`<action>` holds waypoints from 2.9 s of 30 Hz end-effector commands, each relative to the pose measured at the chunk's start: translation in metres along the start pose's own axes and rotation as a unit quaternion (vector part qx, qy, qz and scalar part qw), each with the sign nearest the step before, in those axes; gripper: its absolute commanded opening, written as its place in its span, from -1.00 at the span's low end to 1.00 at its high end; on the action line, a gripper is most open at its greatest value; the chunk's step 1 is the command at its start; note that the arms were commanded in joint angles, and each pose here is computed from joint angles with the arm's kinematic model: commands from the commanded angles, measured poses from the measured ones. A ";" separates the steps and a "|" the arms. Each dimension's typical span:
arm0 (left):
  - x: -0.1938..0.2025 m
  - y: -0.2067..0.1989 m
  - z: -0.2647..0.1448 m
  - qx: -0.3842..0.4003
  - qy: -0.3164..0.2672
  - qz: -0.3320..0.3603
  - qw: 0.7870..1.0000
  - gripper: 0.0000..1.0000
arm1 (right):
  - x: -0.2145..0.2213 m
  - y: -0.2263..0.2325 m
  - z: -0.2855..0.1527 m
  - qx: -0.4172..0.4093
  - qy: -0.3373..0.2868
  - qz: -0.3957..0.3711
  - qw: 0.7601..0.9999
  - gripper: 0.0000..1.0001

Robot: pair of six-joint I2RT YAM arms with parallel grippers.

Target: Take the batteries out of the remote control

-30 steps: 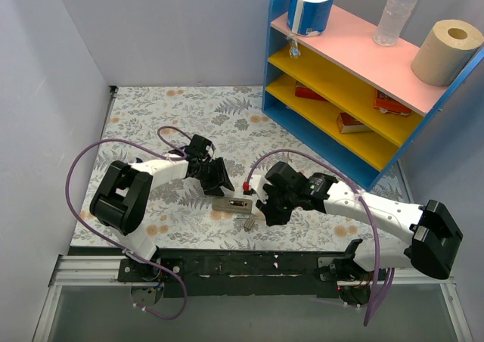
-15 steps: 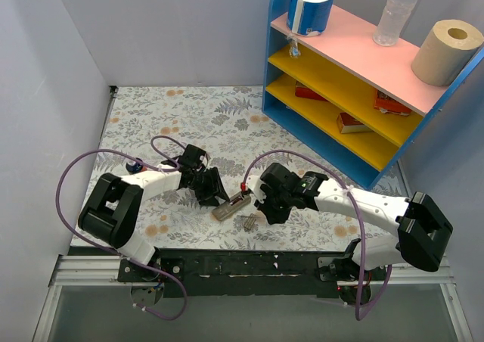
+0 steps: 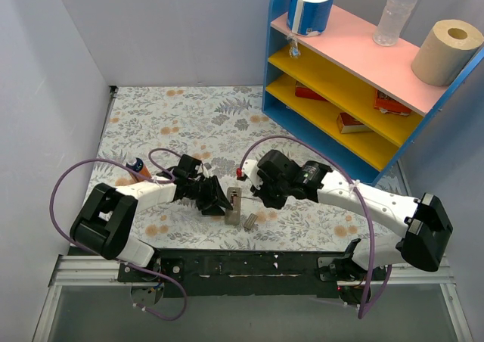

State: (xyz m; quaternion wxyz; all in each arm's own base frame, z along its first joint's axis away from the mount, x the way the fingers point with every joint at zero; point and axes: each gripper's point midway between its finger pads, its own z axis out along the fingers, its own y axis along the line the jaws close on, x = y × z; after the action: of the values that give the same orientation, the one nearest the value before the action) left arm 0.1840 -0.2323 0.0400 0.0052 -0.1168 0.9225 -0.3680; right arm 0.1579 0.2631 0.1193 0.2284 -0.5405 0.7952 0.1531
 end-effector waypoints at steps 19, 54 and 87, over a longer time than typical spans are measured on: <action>-0.063 -0.014 -0.006 -0.013 -0.055 0.016 0.998 -0.24 | -0.014 -0.018 0.007 0.018 0.050 -0.060 0.997 -0.97; -0.050 0.006 0.017 -0.009 -0.009 -0.007 1.000 -0.48 | -0.012 -0.012 0.031 0.011 0.070 -0.105 0.992 -0.97; -0.043 0.030 0.024 -0.045 0.002 -0.030 0.999 -0.46 | 0.037 -0.011 0.055 0.015 0.045 -0.076 0.996 -0.97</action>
State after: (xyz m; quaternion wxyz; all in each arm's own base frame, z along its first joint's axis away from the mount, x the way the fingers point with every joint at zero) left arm 0.2397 -0.2294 0.0224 0.0126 -0.1350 0.9181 -0.3724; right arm 0.1763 0.2740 0.0672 0.2415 -0.6073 0.7494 0.1063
